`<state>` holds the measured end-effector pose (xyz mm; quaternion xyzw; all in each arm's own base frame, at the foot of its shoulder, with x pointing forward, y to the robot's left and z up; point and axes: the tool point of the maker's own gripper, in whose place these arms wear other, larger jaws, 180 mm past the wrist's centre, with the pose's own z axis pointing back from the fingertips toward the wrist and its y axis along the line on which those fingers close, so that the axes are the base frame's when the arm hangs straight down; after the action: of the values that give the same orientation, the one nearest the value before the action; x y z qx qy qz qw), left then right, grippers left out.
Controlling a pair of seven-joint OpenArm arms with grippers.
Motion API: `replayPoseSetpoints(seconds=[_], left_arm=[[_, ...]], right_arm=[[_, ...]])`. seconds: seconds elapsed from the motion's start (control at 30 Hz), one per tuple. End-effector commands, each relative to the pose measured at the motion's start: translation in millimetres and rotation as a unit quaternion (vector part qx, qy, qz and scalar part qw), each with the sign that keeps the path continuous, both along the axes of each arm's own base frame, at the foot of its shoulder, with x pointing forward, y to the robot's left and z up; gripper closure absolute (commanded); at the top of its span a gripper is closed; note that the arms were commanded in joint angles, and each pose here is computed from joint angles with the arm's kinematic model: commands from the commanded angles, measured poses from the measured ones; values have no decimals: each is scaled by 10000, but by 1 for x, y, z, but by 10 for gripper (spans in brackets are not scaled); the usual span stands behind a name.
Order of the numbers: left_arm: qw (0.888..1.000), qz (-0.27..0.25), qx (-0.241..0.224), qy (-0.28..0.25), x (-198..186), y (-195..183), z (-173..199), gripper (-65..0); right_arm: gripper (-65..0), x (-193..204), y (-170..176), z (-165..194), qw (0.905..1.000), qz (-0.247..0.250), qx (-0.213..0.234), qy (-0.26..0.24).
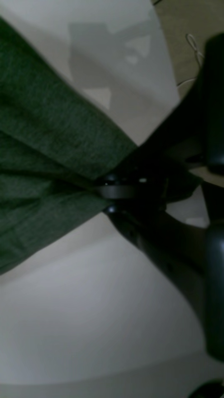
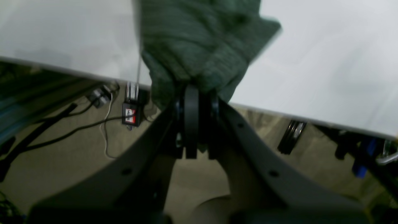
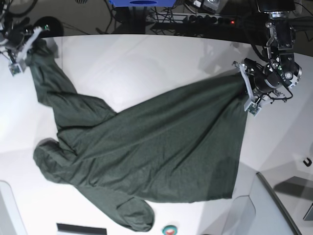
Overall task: Layout the t-shirt on the table in an organized manner, then fold the t-shirt properly
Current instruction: 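Drag the held shirt corner outward with the right gripper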
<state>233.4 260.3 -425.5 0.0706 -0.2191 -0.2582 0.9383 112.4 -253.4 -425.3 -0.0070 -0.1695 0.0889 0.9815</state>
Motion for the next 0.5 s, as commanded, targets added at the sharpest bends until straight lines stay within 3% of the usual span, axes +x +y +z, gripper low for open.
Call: replayPoseSetpoints(seconds=[0.0,0.23,0.47], left_arm=[[9999,-16,62,-147,6,4,9,0],[10000,-13,-17,15,-11,1,-3,0],[9990,132,-354,224,-25,1,-33,0]], right_arm=[[-3,3,-2,9,9998,-11,-33,-177],[-3,-33,-15,24,9998,-60,-181,-99],[-3,-53,-38,31,9978,-513,-414,-48]])
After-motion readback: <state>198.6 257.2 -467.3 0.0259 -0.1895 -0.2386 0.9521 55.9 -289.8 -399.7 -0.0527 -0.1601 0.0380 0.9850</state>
